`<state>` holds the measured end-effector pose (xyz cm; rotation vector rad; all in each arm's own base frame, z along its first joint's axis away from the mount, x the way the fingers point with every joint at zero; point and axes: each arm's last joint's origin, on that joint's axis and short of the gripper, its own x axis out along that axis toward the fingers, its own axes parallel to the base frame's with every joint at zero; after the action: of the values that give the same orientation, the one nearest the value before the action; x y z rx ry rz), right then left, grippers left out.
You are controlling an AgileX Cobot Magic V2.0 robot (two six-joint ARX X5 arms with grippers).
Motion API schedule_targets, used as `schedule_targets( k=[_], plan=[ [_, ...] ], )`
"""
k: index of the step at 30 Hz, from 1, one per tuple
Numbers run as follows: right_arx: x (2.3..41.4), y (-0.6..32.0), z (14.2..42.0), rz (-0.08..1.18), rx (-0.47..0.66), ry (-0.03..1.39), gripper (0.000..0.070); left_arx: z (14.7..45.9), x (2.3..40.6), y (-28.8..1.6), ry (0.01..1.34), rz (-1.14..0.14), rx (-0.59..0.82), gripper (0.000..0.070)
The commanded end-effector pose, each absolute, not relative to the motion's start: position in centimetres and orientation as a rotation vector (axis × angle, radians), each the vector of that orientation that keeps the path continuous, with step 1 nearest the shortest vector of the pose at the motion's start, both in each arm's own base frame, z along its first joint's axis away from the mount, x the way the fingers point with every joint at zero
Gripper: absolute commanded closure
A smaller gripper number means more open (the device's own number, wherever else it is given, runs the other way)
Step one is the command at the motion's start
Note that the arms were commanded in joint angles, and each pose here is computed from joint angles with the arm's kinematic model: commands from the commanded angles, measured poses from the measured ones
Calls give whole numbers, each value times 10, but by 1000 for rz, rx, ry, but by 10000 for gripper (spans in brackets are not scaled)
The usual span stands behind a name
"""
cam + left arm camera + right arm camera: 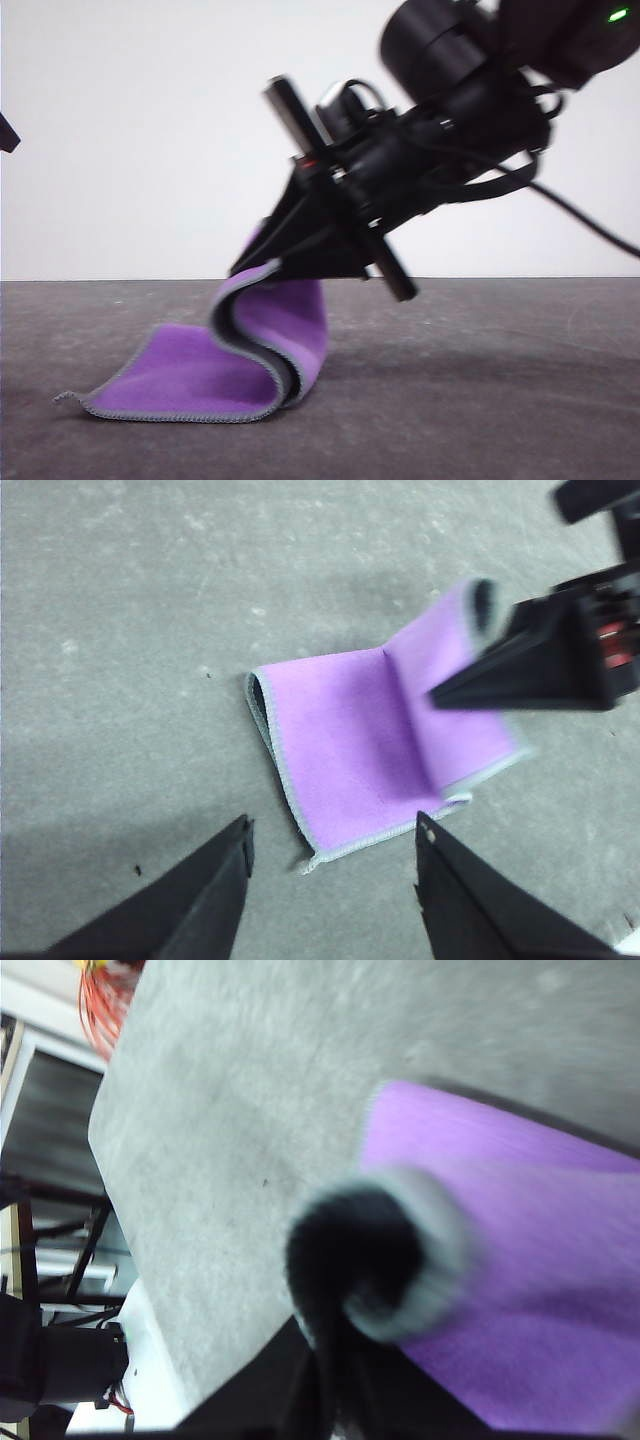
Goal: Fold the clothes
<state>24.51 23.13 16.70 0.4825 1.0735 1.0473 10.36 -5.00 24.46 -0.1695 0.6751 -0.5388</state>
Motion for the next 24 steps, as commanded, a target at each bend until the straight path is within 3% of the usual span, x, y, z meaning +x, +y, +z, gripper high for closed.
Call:
schedule_targets(
  k=[1, 6, 8, 10, 11, 18, 24],
  plan=[
    [247, 244, 164, 1073, 470, 1077, 700, 247, 104, -51, 666, -546, -169, 388],
    [246, 268, 156, 1109, 444, 1109, 690, 247, 104, -51, 665, -544, -168, 388],
    [244, 273, 154, 1120, 436, 1117, 595, 247, 104, -51, 664, -538, -166, 388],
    [241, 275, 154, 1130, 431, 1118, 437, 247, 104, -51, 663, -533, -165, 388],
    [240, 276, 155, 1142, 430, 1116, 393, 247, 104, -51, 663, -532, -165, 388],
    [238, 267, 190, 1232, 386, 982, 383, 247, 104, -51, 663, -532, -165, 388],
    [230, 236, 218, 1108, 158, 898, 383, 247, 104, -51, 664, -532, -165, 388]
  ],
)
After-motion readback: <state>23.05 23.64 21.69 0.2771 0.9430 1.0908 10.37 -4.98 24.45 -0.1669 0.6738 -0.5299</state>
